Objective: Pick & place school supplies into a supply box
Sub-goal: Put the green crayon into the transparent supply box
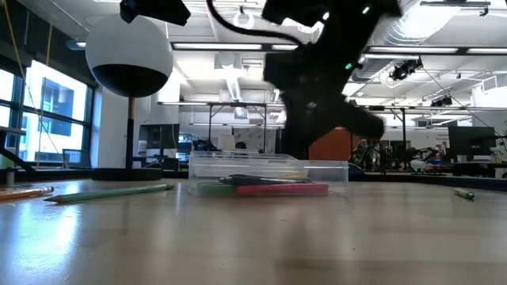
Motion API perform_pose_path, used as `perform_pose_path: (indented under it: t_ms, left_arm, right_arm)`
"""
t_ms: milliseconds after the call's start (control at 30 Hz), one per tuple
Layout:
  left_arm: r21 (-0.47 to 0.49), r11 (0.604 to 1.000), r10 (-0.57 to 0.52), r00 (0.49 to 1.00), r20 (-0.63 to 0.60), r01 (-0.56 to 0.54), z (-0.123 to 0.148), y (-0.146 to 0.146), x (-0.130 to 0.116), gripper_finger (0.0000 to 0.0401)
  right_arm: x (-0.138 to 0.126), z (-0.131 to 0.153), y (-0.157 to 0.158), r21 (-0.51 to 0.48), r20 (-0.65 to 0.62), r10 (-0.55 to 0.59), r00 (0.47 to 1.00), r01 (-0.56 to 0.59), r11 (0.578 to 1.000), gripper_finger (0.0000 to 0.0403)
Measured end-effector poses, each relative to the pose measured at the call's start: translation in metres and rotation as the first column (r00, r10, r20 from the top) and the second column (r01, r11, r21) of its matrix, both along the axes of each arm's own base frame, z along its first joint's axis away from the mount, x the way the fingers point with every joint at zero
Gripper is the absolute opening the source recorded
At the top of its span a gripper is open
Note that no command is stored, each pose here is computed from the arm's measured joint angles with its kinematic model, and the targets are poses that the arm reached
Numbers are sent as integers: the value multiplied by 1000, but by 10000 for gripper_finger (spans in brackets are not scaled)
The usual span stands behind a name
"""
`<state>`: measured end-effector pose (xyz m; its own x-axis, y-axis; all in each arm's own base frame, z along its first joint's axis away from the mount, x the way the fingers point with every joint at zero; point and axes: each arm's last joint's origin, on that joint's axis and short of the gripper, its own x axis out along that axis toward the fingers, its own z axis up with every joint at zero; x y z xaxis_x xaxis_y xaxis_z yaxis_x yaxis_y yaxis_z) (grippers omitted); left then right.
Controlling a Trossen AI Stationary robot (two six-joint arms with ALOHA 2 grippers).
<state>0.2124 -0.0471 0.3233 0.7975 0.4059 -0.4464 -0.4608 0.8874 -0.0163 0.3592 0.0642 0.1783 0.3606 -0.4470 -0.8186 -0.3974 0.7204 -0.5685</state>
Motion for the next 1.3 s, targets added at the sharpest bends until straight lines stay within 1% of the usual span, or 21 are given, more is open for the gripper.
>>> perform_pose_path:
  t_ms: [67, 133, 167, 233, 267, 333, 367, 467, 600, 667, 733, 833, 967, 1100, 1300]
  left_arm:
    - [-6, 1000, -7, 1000, -1, 7, 0, 0, 0, 136]
    - [-6, 1000, -7, 1000, -1, 7, 0, 0, 0, 136]
    - [-6, 1000, -7, 1000, -1, 7, 0, 0, 0, 136]
    - [-6, 1000, -7, 1000, -1, 7, 0, 0, 0, 136]
    - [-6, 1000, -7, 1000, -1, 7, 0, 0, 0, 136]
    - [-6, 1000, -6, 1000, 0, 6, 0, 0, 0, 136]
    - [-6, 1000, -6, 1000, -1, 6, 0, 0, 0, 136]
    - [-5, 1000, -3, 1000, 0, 3, 0, 0, 0, 136]
    - [-22, 1000, 17, 1000, 14, -17, 0, 0, 0, 136]
    - [-28, 1000, 13, 1000, 13, -12, 0, 0, 0, 136]
    - [-31, 999, 7, 1000, 12, -7, 0, 0, 0, 136]
    - [-30, 1000, 9, 1000, 13, -9, 0, 0, 0, 136]
    - [-16, 999, 33, 999, 19, -32, 0, 1, 0, 136]
    - [-27, 999, 41, 999, 25, -41, 0, 1, 0, 136]
    - [-30, 999, 43, 999, 28, -43, 0, 1, 0, 136]
  right_arm:
    - [-15, 8, 5, 15, -94, -58, 994, 60, 998, 74]
    - [-32, 14, 10, 72, -192, -128, 973, 144, 987, 71]
    - [-40, 17, 12, 108, -238, -170, 956, 200, 974, 70]
    - [-56, 23, 16, 155, -325, -268, 907, 330, 931, 67]
    - [-64, 24, 17, 164, -370, -318, 873, 398, 902, 65]
    - [-78, 24, 19, 147, -425, -398, 813, 496, 856, 63]
    - [-83, 24, 20, 132, -441, -416, 795, 516, 846, 63]
    - [-101, 24, 23, 68, -462, -410, 786, 493, 868, 63]
    - [-122, 15, 30, 50, -459, -325, 827, 389, 920, 67]
    - [-132, 7, 33, 71, -455, -256, 853, 321, 945, 67]
    - [-141, -3, 35, 113, -438, -186, 880, 259, 959, 68]
    - [-149, -17, 37, 164, -400, -113, 909, 193, 967, 68]
    - [-152, -28, 34, 155, -412, -56, 909, 130, 979, 67]
    - [-152, -37, 28, 144, -435, -39, 900, 112, 983, 67]
    - [-152, -41, 22, 113, -418, -55, 907, 111, 987, 67]
